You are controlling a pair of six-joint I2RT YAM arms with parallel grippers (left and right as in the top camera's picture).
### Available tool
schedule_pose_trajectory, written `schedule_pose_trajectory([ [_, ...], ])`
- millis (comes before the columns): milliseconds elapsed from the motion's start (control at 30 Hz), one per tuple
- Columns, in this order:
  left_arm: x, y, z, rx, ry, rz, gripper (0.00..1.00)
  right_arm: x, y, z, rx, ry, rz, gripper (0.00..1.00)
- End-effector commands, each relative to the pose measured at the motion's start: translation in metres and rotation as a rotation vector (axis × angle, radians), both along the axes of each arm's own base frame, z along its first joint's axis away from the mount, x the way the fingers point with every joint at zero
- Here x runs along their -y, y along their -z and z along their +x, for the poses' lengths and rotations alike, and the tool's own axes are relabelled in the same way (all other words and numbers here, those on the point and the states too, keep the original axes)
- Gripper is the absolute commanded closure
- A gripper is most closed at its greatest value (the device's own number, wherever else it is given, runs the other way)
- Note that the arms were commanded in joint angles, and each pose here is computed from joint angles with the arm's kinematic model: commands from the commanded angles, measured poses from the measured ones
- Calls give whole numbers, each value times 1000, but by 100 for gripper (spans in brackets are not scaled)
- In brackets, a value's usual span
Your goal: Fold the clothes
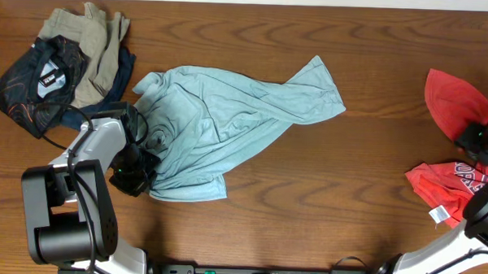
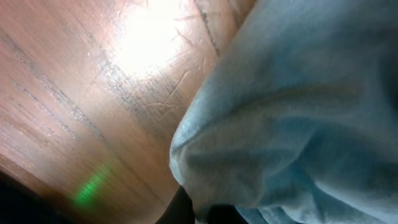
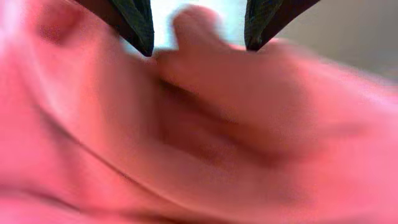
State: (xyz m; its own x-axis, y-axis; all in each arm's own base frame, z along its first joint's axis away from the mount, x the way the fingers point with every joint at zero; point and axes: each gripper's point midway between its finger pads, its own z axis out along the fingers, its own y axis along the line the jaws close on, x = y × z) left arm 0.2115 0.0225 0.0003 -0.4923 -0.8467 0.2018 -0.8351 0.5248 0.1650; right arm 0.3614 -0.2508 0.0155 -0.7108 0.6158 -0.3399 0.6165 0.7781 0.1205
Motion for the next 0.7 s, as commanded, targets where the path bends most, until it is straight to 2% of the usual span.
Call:
schedule_pose_trajectory([
  [0, 0, 3, 0, 0, 15, -3, 94, -79, -59, 61, 337, -320, 264, 52],
  [67, 0, 3, 2, 6, 15, -2, 94, -111, -65, 68, 352, -393, 323, 48],
  [167, 0, 3, 3, 10, 16, -1, 94, -155, -56, 70, 292, -516, 334, 43],
  [367, 0, 4, 4, 18, 16, 0, 94, -212, -11, 63, 66, -651, 206, 31],
  [667, -1, 4, 6, 25, 16, 1, 94, -295, 41, 66, -15, -806, 231, 29],
])
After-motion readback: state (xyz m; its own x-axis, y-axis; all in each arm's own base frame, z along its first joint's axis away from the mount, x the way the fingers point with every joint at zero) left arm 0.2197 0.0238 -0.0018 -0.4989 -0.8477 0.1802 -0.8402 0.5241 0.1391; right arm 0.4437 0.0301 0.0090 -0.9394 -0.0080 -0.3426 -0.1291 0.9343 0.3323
